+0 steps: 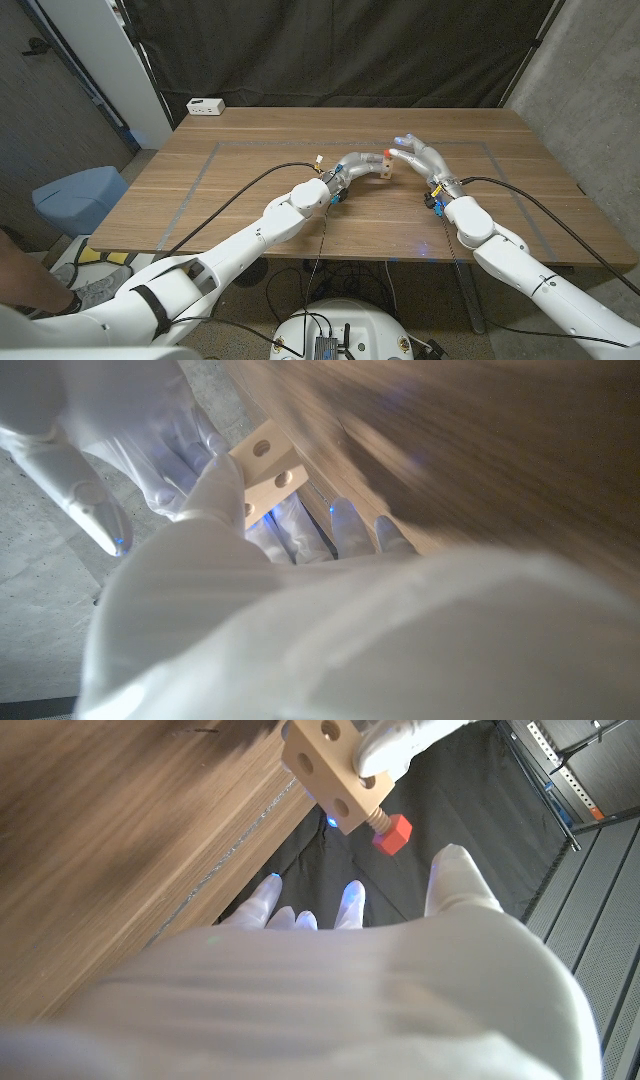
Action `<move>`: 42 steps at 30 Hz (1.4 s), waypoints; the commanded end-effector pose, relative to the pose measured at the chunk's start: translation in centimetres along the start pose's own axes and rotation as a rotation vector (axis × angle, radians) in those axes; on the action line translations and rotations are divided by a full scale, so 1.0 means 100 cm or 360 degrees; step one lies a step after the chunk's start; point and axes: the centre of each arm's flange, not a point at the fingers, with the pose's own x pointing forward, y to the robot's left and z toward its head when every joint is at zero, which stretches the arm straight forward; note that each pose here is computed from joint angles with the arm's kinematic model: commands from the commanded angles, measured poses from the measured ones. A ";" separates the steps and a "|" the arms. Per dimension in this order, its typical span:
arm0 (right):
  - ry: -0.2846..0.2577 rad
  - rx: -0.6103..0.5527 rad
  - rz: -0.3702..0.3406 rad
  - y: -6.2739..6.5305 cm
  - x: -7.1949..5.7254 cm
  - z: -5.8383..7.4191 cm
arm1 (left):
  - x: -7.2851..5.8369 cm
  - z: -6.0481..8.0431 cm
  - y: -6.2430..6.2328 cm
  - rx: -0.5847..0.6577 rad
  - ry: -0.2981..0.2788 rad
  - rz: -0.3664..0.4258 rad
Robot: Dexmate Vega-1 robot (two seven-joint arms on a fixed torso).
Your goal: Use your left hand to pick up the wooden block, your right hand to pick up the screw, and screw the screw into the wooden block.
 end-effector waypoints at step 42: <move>0.0213 -0.0770 0.0352 -0.032 0.019 0.111 | -0.004 0.002 0.005 0.0065 -0.0034 0.0009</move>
